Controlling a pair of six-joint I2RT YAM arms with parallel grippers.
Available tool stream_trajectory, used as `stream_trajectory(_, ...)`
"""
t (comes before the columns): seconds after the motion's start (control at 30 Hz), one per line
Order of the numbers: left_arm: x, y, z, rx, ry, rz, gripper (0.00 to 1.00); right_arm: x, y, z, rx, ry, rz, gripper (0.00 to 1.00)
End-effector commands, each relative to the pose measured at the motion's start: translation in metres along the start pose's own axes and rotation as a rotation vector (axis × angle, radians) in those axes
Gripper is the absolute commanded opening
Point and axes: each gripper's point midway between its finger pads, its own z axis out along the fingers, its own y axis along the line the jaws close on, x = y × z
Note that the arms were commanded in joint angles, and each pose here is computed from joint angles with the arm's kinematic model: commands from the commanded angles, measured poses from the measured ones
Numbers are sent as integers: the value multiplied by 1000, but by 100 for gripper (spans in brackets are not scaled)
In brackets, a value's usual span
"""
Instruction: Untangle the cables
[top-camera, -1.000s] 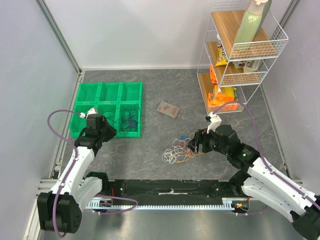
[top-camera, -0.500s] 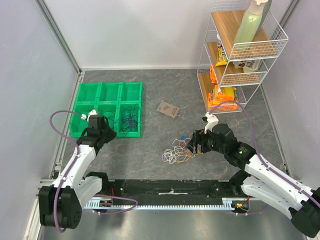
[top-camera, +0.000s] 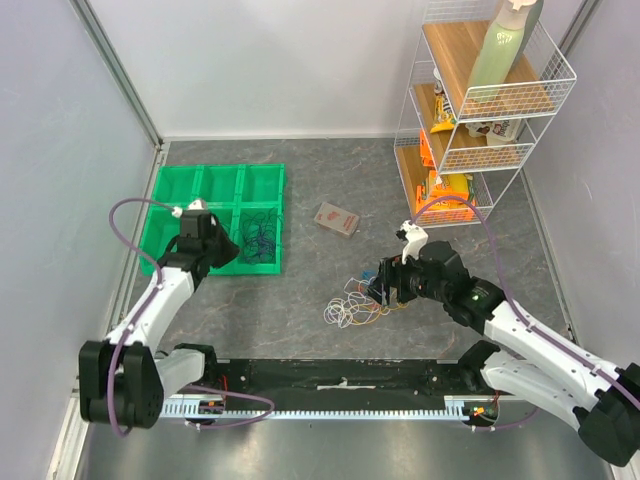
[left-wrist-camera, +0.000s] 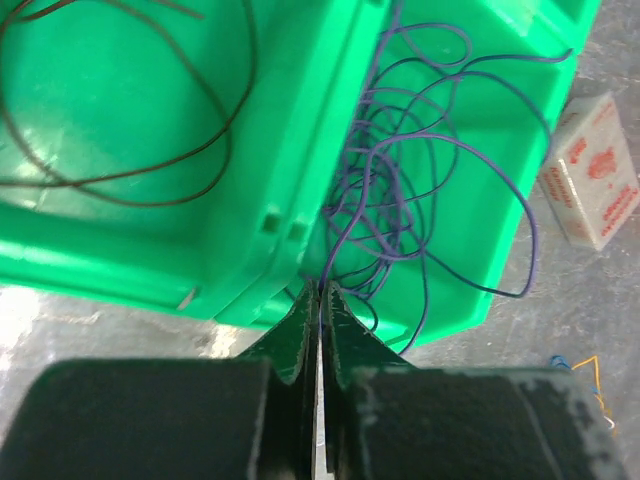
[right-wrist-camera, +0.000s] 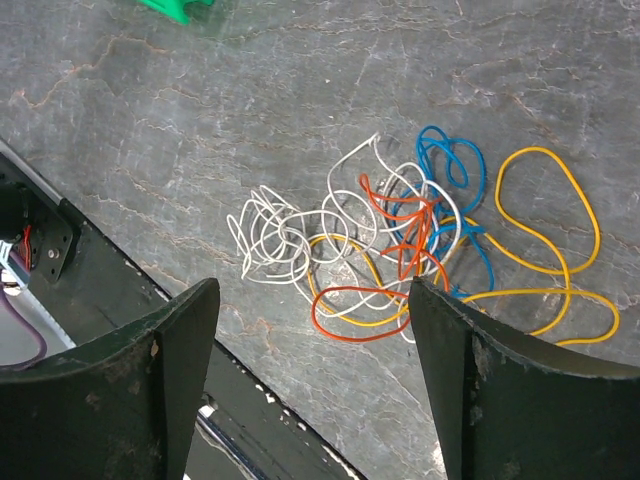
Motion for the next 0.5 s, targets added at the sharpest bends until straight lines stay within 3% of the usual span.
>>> stream_trajectory(0.0, -19, -43, 7, 116, 7, 80, 2, -25, 21, -2, -74, -43, -55, 84)
stream_trajectory(0.23, -18, -51, 52, 52, 104, 111, 2, -25, 22, 5, -81, -9, -72, 84)
stream_trajectory(0.47, -20, -29, 82, -102, 154, 156, 2, -30, 18, 6, -45, -15, -76, 85)
